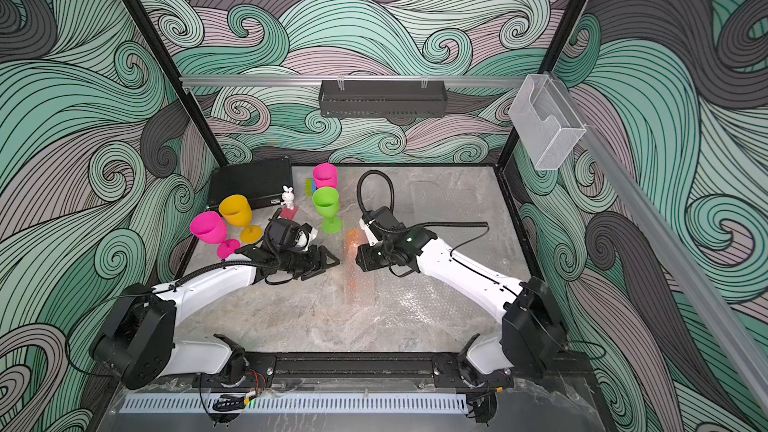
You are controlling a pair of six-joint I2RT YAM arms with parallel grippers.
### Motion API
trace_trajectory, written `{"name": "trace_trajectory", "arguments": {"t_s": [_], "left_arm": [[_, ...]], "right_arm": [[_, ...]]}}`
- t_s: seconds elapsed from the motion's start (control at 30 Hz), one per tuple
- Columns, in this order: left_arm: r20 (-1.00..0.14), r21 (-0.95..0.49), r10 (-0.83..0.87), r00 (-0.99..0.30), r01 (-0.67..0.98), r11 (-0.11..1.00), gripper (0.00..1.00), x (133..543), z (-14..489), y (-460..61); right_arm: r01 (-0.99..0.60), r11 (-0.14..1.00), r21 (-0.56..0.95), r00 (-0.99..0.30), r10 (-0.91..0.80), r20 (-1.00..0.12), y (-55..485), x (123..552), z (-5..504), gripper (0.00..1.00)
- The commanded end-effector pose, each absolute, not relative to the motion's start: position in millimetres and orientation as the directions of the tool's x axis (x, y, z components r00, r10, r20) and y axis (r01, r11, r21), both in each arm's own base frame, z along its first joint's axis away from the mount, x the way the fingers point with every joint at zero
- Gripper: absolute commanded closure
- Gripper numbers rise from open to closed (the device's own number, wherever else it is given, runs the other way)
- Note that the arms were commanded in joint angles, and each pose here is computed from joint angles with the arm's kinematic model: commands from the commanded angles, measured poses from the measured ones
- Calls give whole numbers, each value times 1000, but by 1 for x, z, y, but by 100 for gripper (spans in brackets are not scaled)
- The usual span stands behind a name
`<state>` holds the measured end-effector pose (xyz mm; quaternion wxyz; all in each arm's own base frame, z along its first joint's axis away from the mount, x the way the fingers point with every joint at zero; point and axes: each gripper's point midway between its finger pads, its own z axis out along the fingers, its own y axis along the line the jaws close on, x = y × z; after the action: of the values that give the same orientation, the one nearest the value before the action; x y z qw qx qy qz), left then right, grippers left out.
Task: Unpack wine glasses from bubble wrap
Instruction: Move the bubble wrap to the center of the board, then unwrap the bubble wrap at the center of the board.
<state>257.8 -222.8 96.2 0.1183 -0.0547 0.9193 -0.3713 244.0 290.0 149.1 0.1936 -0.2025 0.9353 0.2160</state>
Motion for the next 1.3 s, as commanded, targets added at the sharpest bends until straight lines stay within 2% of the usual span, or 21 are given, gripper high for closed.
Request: {"name": "trace_trajectory", "arguments": {"t_s": [0.0,0.3,1.0,1.1,1.27], "left_arm": [[-214,-681,-201,-956,-1,733,37,263,107,-216],[-190,-706,-189,-963,0,708,37,263,105,-218],[-105,-759,-146,-984,-16,651,38,274,89,-247],[-103,-759,-144,-984,-16,651,39,275,87,-249],[-108,-764,-128,-986,0,645,39,277,90,-258]], "right_arm": [[-486,856,174,-803,-360,-475,288,253,149,56],[-477,875,84,-817,-407,-409,294,265,121,57],[-507,849,146,-826,-431,-362,306,248,108,57],[-506,850,147,-830,-433,-353,305,246,104,62],[-502,854,139,-832,-432,-348,301,245,102,80]]}}
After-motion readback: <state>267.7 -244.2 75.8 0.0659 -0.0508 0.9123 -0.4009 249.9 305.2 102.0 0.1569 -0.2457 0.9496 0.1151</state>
